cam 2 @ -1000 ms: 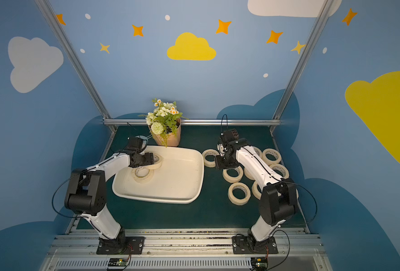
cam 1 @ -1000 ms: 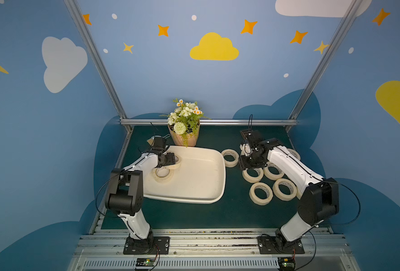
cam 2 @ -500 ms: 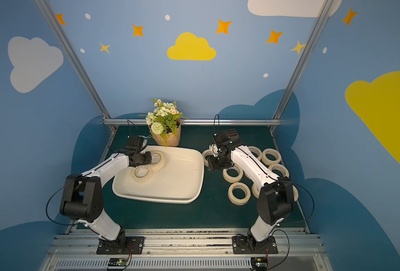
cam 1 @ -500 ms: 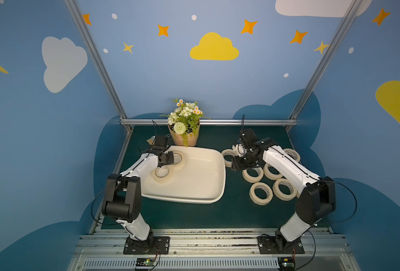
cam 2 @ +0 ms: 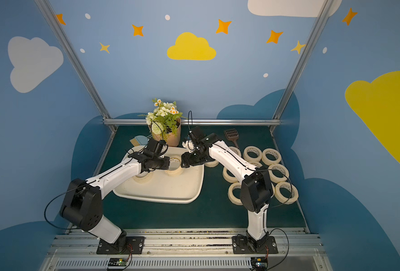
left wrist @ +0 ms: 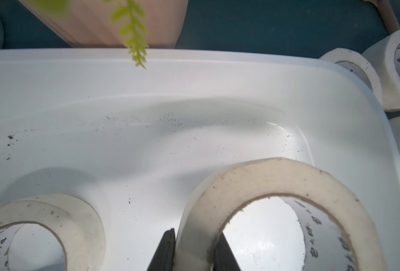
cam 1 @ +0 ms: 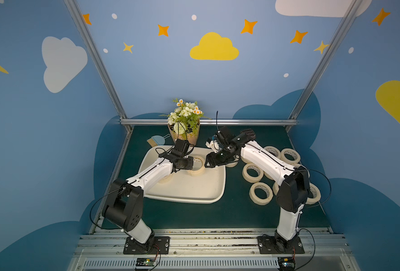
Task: Take out the art tape in the storage box
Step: Pick up the art tape from the storage box.
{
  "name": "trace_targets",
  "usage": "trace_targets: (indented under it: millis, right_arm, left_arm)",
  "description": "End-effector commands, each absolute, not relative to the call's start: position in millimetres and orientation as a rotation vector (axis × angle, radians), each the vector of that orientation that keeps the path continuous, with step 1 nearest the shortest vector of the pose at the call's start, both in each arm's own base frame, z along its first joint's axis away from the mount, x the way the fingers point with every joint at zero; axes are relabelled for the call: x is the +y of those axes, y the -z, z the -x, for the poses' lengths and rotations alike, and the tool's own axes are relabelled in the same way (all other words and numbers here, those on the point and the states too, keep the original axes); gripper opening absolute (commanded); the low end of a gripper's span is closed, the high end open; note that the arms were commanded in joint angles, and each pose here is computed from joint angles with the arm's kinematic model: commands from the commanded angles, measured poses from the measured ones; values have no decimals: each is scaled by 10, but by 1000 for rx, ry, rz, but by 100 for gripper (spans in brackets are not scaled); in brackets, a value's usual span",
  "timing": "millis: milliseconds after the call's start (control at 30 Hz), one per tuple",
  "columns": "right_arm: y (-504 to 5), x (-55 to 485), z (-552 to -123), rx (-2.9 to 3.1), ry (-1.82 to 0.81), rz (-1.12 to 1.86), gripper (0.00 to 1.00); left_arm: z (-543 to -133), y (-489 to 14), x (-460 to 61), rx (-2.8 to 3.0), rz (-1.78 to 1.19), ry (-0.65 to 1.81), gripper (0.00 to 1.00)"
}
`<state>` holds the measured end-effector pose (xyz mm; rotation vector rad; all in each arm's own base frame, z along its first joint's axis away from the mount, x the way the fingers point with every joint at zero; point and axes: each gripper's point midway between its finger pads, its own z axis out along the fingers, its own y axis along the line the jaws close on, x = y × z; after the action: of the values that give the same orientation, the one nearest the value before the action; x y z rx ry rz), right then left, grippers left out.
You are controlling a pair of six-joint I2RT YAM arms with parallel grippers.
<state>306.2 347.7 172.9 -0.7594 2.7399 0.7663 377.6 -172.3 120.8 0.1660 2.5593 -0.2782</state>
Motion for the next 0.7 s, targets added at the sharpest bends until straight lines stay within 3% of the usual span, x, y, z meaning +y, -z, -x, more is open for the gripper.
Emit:
trace_targets:
  millis: [0,233,267,400,433,533,667]
  right_arm:
    - [-1572,3586,-3142,2774,-787,724,64]
    - [-1281,3680,-3245,2826,-765,688,61]
    - [-1257,3676,-3252,2832,-756,682,58]
    - [-1222,3648,-3289,2832,-720,668,26]
    - [-1210,3646,-3291,2833,-715,670,24]
    - [-1190,3643,-3306,2839,-717,663,25]
    - [-1162,3648,-3320,2850,-724,648,45]
  left_arm:
    - [-3833,-1441,-1868,2504,-172,326,16]
    - [-3746,-1494,-1996,2499,-185,379,16]
    - [-3722,-1504,-2016,2499,-189,382,16]
    - [-3612,-1520,-2016,2497,-178,385,17]
    - [-3593,-1540,-2025,2489,-177,399,17]
    - [-3538,-1609,-2069,2475,-177,434,17]
    - [-3464,-1623,-2149,2472,-192,451,18]
